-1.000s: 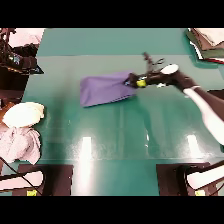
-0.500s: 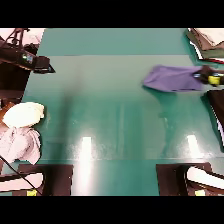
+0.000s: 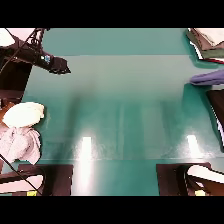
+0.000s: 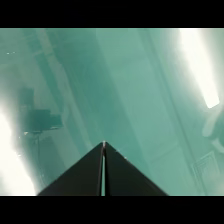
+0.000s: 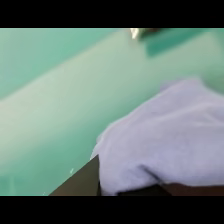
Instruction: Fold the shirts.
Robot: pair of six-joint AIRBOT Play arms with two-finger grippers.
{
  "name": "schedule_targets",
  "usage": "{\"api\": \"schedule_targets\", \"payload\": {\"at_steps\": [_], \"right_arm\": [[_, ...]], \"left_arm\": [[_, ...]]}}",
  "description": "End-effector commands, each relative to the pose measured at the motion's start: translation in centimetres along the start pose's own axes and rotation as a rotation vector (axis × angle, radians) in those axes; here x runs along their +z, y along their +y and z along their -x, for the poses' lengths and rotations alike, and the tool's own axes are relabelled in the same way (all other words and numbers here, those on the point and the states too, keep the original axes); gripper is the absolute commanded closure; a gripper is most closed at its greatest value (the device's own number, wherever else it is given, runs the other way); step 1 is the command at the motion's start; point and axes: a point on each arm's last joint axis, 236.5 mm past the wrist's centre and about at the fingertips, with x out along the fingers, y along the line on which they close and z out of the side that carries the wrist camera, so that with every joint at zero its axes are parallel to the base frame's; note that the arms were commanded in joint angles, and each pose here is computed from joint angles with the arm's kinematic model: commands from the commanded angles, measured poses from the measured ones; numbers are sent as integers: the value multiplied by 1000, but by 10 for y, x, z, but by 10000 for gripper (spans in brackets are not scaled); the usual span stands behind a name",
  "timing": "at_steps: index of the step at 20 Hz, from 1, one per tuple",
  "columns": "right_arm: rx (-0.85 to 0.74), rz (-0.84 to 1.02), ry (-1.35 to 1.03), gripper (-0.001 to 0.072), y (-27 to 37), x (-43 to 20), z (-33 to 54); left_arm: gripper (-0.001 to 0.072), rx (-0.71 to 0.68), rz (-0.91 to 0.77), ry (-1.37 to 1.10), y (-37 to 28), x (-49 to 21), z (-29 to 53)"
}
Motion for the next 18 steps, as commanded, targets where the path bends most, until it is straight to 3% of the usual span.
{"api": "schedule_targets", "payload": {"at_steps": [1,7,18], "right_arm": [[-27,40,-58,694,-4,31,29],[-91,-5,-8,693,-35,18,63],[-582,-273,222,667,-160,-134,148]], "left_arm": [[678,1,1,-1,-1,1,-1],[678,0,1,1,-2,0,-1],[678,0,-8,2,-2,0,-1]]}}
